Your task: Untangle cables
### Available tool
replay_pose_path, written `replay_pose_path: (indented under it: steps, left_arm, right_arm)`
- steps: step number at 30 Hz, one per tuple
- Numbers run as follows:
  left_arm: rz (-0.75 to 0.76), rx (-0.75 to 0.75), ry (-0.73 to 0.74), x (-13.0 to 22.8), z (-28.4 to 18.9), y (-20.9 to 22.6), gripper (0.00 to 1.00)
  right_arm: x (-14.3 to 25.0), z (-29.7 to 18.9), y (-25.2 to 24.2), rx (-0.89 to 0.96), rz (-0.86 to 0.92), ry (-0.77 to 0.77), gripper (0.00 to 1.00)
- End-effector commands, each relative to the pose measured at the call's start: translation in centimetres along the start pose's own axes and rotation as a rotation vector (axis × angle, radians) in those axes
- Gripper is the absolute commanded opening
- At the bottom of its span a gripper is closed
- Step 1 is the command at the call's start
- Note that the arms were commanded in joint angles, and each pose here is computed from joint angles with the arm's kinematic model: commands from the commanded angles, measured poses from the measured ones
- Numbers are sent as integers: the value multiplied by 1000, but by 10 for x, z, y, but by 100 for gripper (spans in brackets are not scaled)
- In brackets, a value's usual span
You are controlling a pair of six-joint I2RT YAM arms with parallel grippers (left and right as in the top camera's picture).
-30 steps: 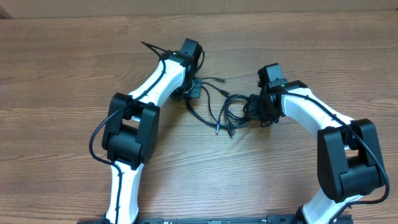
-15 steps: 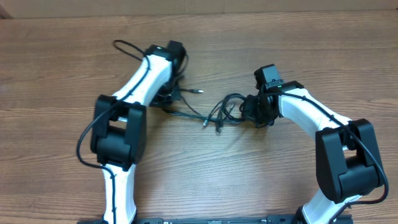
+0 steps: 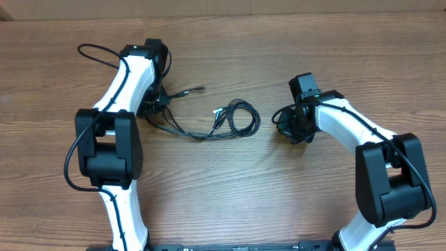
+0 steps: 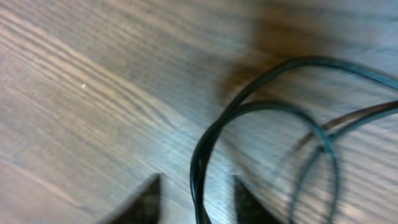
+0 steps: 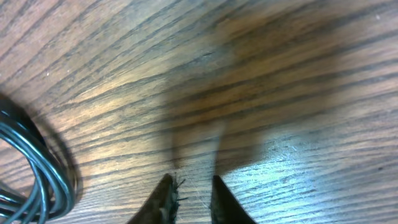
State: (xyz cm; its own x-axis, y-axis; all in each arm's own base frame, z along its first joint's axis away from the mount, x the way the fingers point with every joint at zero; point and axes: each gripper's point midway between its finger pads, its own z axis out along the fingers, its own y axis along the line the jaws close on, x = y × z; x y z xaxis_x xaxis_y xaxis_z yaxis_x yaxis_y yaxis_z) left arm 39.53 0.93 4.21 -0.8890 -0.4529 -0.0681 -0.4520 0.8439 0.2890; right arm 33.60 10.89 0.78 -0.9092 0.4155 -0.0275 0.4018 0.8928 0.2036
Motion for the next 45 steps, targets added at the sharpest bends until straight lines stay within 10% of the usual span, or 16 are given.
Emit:
replay_pose_path:
  steps: [1,11,33,45]
  left_arm:
    - [64,156,-82,-14,-40,-19,50]
    - [522,844,-162,18,-140,-144,62]
    - [891,596,-320,62,-99,-221,80]
    - [982,576,-227,78,-57,-231,68]
  right_arm:
    - [-3,1,-2,7,-19,-8,24]
    - [-3,-2,-1,10,-75,-3,33]
    - [-36,-57,20,-8,-111,-38,40]
    - [-39,-59,13,-26,-76,-21,41]
